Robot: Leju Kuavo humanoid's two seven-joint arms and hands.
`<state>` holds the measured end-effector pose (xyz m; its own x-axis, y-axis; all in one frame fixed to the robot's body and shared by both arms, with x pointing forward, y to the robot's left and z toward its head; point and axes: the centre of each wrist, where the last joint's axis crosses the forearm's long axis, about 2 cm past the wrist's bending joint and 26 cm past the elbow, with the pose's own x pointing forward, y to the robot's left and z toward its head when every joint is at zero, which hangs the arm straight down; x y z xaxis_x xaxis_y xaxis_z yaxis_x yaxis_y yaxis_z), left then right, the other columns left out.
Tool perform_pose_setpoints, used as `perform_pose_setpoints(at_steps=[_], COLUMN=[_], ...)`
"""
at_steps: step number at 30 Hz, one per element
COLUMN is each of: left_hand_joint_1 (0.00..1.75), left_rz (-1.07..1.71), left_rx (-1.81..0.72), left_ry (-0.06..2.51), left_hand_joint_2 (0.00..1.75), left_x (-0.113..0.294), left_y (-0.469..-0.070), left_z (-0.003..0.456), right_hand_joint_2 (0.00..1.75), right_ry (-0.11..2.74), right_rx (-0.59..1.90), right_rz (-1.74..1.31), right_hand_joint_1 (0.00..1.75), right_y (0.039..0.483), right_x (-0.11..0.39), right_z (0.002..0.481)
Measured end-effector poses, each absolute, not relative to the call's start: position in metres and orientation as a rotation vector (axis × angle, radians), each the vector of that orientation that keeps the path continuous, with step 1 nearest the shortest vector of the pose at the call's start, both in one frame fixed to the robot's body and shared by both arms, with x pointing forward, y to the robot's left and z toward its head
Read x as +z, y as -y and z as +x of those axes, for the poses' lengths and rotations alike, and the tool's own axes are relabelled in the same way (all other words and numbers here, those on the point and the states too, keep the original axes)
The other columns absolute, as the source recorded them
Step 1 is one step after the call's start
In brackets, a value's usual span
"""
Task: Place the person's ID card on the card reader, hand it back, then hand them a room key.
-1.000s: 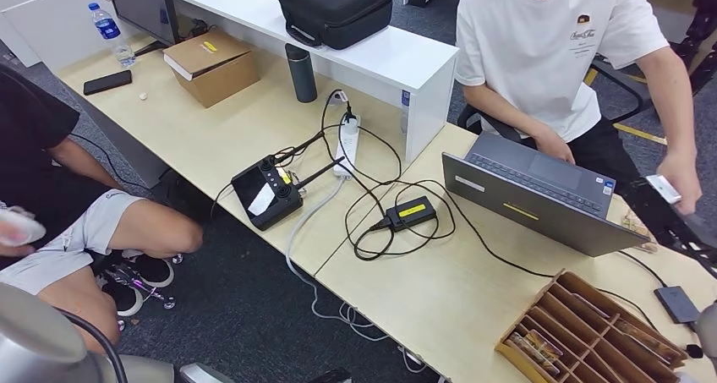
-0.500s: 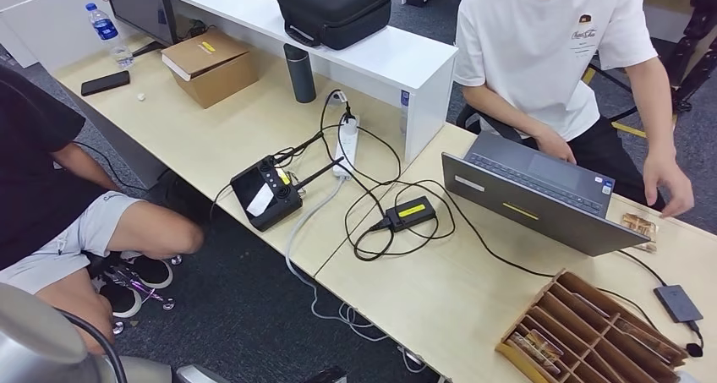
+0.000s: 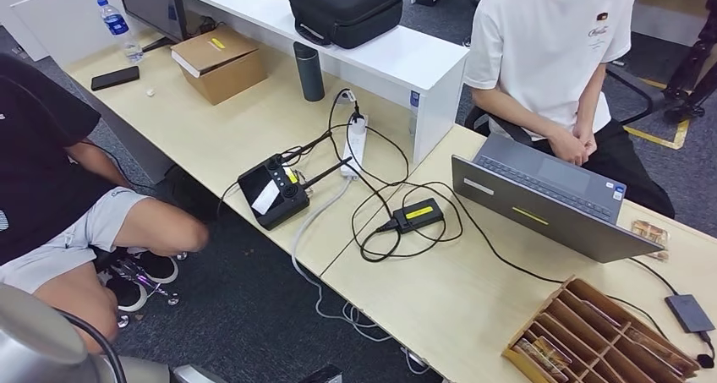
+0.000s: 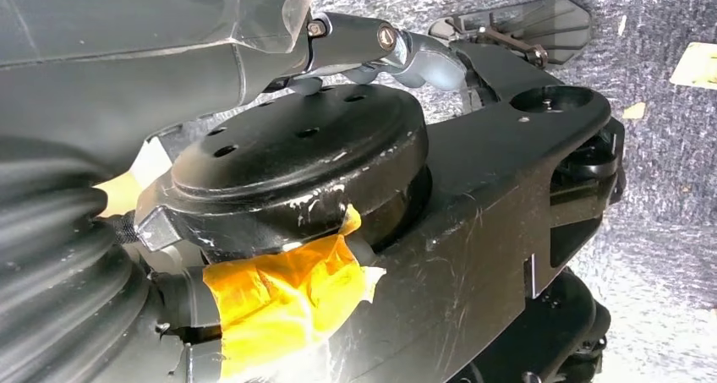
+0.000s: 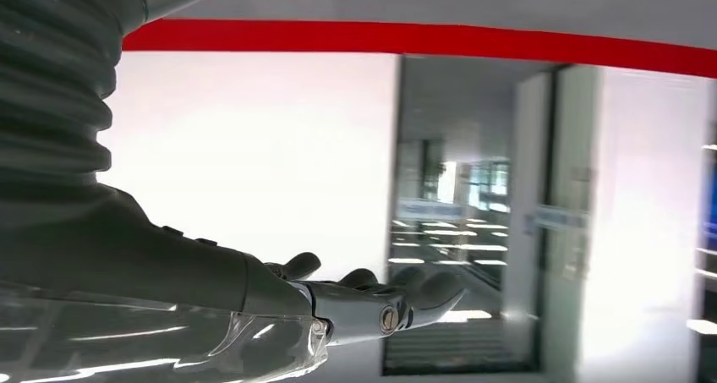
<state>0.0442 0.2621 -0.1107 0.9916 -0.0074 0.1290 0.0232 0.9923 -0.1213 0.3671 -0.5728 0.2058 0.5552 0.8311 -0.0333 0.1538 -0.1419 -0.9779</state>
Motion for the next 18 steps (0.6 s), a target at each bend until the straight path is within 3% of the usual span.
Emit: perform_pose_setpoints(at_steps=[4,9,12,16,18], left_hand_joint_1=[0.00,0.00,0.00,0.00,0.00], left_rz=[-0.122,-0.121,-0.121,-0.118,-0.104], left_rx=[-0.008,0.003,0.013,0.037,0.050], left_ry=[0.112,0.095,0.087,0.082,0.081], left_hand_joint_2=[1.75,1.75,1.75,1.75,0.87], left_x=[-0.111,-0.111,-0.111,-0.111,-0.111], left_y=[-0.263,-0.263,-0.263,-0.263,-0.260], left_z=[0.042,0.042,0.041,0.041,0.041], right_hand_joint_2=[1.75,1.75,1.75,1.75,1.75], right_ry=[0.659,0.473,0.397,0.223,0.126], right_rx=[0.681,0.594,0.513,0.370,0.326], right_rz=[-1.591,-1.474,-1.361,-1.136,-1.003], right_hand_joint_1=[0.00,0.00,0.00,0.00,0.00], right_y=[0.624,0.644,0.632,0.573,0.531], right_x=[0.148,0.082,0.043,-0.022,-0.050], right_z=[0.282,0.181,0.131,0.074,0.055])
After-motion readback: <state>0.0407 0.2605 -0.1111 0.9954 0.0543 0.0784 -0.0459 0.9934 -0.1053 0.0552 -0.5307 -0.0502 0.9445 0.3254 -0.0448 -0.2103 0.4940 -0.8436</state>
